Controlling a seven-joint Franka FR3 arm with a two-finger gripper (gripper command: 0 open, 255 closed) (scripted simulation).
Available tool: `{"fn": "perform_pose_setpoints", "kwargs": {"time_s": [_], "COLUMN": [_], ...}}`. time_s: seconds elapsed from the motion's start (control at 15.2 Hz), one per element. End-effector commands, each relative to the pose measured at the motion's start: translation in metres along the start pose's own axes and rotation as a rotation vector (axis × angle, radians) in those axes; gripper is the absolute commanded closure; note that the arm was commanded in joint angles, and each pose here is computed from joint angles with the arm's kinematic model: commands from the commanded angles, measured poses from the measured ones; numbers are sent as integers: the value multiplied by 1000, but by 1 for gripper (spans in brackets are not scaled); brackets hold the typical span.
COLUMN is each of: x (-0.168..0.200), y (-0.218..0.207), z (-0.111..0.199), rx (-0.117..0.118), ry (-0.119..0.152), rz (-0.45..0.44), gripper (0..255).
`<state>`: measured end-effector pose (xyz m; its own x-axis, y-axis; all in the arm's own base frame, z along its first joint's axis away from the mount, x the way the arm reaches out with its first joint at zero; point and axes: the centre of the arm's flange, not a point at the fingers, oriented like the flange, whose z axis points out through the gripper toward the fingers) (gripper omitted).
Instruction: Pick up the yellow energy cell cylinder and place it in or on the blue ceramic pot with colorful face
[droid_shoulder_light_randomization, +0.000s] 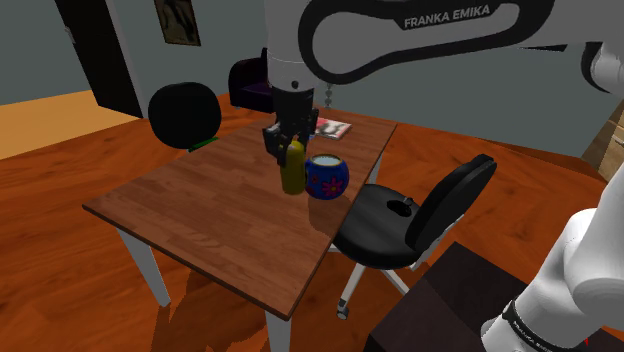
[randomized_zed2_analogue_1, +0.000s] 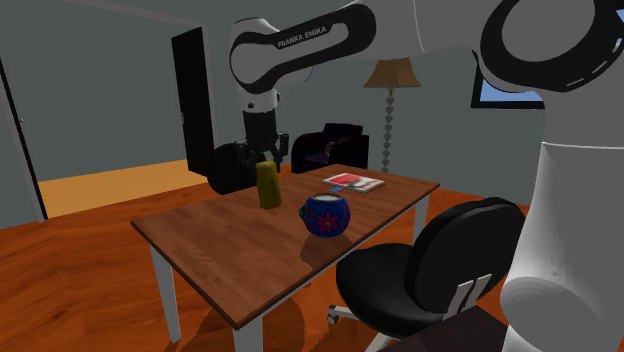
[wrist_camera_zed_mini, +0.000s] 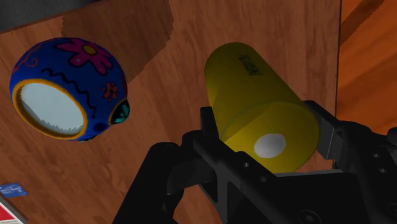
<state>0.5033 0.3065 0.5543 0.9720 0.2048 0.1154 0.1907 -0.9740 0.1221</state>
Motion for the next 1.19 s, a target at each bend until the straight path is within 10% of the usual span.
{"fn": "perform_pose_setpoints", "kwargs": {"time_s": [0.0, 1.12], "x": [1, 57], "y": [0, 205], "z": [-11, -11], "rx": [0, 0], "ry": [0, 0], "rz": [0, 0], "gripper": [255, 255]}}
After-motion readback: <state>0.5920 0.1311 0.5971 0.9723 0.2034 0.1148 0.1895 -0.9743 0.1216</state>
